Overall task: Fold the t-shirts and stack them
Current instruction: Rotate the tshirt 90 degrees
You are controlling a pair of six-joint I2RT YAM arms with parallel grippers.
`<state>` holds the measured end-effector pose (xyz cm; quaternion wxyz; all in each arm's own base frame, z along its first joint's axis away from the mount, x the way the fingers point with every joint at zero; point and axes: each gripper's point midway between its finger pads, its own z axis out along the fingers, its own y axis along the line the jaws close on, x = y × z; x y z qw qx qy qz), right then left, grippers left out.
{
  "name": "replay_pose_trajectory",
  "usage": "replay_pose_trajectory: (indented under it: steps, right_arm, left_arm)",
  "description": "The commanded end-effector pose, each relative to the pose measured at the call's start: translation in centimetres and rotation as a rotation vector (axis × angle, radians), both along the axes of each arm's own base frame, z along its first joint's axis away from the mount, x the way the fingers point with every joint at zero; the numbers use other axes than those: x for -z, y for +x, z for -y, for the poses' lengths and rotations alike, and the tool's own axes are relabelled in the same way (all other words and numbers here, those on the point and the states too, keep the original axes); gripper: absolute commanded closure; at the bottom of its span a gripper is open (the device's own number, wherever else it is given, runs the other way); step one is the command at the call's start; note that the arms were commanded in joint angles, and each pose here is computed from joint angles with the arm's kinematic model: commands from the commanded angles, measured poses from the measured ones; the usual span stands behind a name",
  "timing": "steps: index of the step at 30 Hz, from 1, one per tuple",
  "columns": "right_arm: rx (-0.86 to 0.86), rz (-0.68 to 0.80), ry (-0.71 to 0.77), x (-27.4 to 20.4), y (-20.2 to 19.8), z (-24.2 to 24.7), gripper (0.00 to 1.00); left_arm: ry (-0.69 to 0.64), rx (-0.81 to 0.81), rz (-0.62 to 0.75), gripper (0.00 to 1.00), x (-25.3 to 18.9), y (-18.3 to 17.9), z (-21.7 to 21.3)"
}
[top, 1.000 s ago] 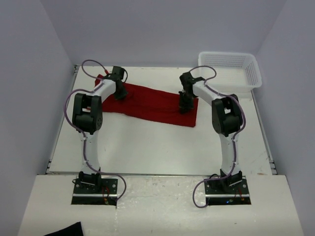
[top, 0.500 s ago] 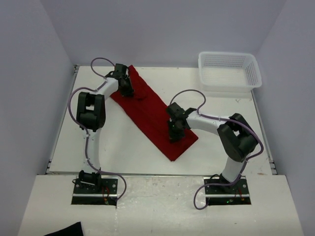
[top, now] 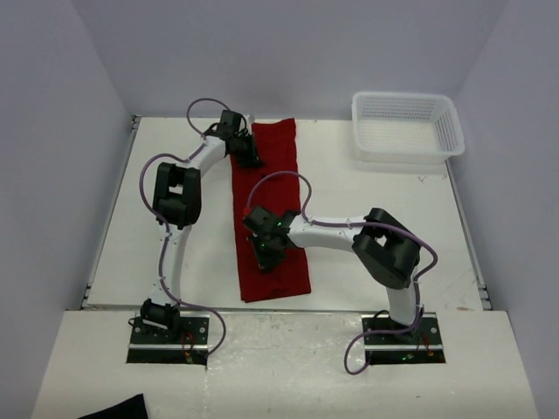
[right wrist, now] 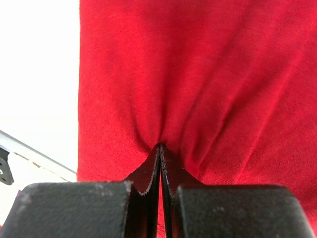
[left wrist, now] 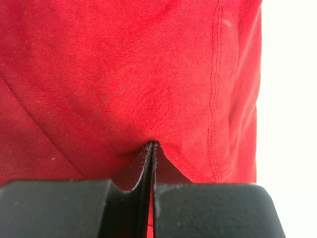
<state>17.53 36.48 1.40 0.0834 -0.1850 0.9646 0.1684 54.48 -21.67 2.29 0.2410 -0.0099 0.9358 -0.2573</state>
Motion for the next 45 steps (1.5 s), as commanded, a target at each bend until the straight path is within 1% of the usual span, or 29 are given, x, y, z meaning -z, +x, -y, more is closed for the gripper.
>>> replay_pose_trajectory:
  steps: [1, 3, 6, 8, 9, 11, 14, 15, 16, 18, 19, 21, 22, 23, 24, 25, 26, 27, 29, 30, 31, 33, 34, 36, 37, 38, 42, 43, 45]
  right_arm:
    - [-0.029, -0.04, -0.074, 1.2, -1.8, -0.4, 1.0]
    - [-0.027, -0.03, -0.092, 1.1, -1.5, -0.7, 1.0]
    - [-0.023, 0.003, -0.117, 1.1, -0.9, -0.3, 1.0]
    - [-0.027, 0.016, -0.119, 1.0, -0.8, -0.1, 1.0]
    - [-0.032, 0.035, -0.087, 0.4, -0.5, -0.5, 1.0]
    - [-0.045, 0.051, -0.075, 0.3, -0.6, -0.1, 1.0]
    - [-0.076, 0.115, -0.025, -1.4, -0.2, -0.4, 0.99]
    - [-0.104, 0.142, 0.0, -2.5, -0.1, -0.6, 0.95]
    - [-0.114, 0.158, 0.015, -3.2, 0.0, -0.8, 0.87]
    - [-0.154, 0.2, 0.064, -5.6, 0.0, -1.5, 0.77]
    - [-0.164, 0.217, 0.081, -6.6, -0.1, -1.7, 0.75]
    - [-0.19, 0.248, 0.118, -9.1, -0.9, -2.4, 0.69]
    - [-0.199, 0.277, 0.124, -10.1, -1.0, -2.5, 0.64]
    - [-0.197, 0.306, 0.154, -12.1, -1.2, -2.5, 0.63]
    - [-0.192, 0.311, 0.158, -13.3, -1.7, -2.3, 0.58]
    - [-0.177, 0.313, 0.163, -14.2, -1.9, -2.0, 0.57]
    - [-0.133, 0.341, 0.166, -15.7, -1.6, -1.1, 0.57]
    - [-0.097, 0.328, 0.137, -15.7, -2.0, 0.3, 0.57]
    - [-0.043, 0.38, 0.143, -17.3, -1.8, 2.3, 0.55]
    - [-0.022, 0.375, 0.101, -15.8, -2.0, 4.1, 0.54]
    - [0.006, 0.385, 0.097, -15.8, -2.0, 4.9, 0.47]
    - [0.05, 0.408, 0.076, -15.2, -2.1, 7.4, 0.43]
    - [0.072, 0.407, 0.08, -15.2, -2.1, 8.0, 0.36]
    - [0.12, 0.405, 0.078, -14.6, -1.9, 10.1, 0.34]
    - [0.151, 0.398, 0.092, -14.4, -1.7, 10.6, 0.32]
    - [0.165, 0.385, 0.112, -14.2, -1.6, 11.0, 0.32]
    - [0.187, 0.309, 0.3, -12.7, -1.6, 11.4, 0.33]
    - [0.198, 0.306, 0.311, -12.5, -1.5, 11.6, 0.33]
    - [0.216, 0.296, 0.309, -11.4, -1.3, 11.8, 0.33]
  left_arm:
    - [-0.051, 0.105, -0.005, 1.0, 1.4, -0.3, 2.1]
    - [-0.083, 0.128, -0.003, 1.0, 1.2, -0.2, 2.8]
    - [-0.068, 0.123, 0.007, 1.0, 0.9, -0.1, 2.6]
    - [-0.036, 0.115, 0.024, 1.0, 0.4, -0.2, 2.0]
    - [-0.017, 0.104, 0.029, 1.0, 0.1, -0.3, 1.6]
    - [0.054, 0.05, 0.049, 1.0, -0.8, -0.5, 0.0]
    - [0.101, -0.012, 0.133, 1.0, -4.0, -0.4, -1.4]
    - [0.12, -0.036, 0.16, 0.99, -5.1, -0.3, -2.0]
    - [0.12, -0.053, 0.197, 0.98, -7.4, -0.5, -2.3]
    - [0.146, -0.099, 0.242, 0.93, -10.0, -0.4, -3.3]
    - [0.144, -0.118, 0.287, 0.92, -12.8, -0.6, -3.7]
    - [0.161, -0.158, 0.329, 0.85, -15.4, -0.9, -4.5]
    - [0.157, -0.176, 0.368, 0.82, -17.9, -1.3, -4.9]
    - [0.159, -0.187, 0.376, 0.73, -18.8, -1.6, -5.2]
    - [0.167, -0.199, 0.376, 0.67, -19.5, -2.1, -5.6]
    - [0.159, -0.213, 0.387, 0.65, -21.0, -2.9, -5.8]
    - [0.16, -0.215, 0.365, 0.63, -21.0, -3.8, -6.0]
    - [0.156, -0.218, 0.36, 0.63, -21.3, -4.6, -6.1]
    - [0.143, -0.239, 0.309, 0.62, -20.7, -7.9, -6.3]
    - [0.134, -0.254, 0.295, 0.62, -20.5, -9.2, -6.3]
    - [0.112, -0.27, 0.249, 0.62, -19.4, -12.2, -6.1]
    - [0.078, -0.275, 0.226, 0.62, -18.5, -15.0, -5.4]
    - [0.06, -0.254, 0.206, 0.62, -17.6, -17.9, -4.6]
    - [0.058, -0.257, 0.189, 0.61, -16.7, -20.6, -4.4]
    - [0.041, -0.249, 0.181, 0.6, -16.3, -23.2, -4.1]
    - [0.026, -0.249, 0.176, 0.59, -16.1, -24.5, -4.0]
    - [-0.036, -0.281, 0.213, 0.59, -16.1, -29.6, -4.9]
    - [-0.034, -0.277, 0.202, 0.59, -15.7, -30.2, -5.0]
    - [0.029, -0.274, 0.138, 0.6, -13.1, -31.8, -5.7]
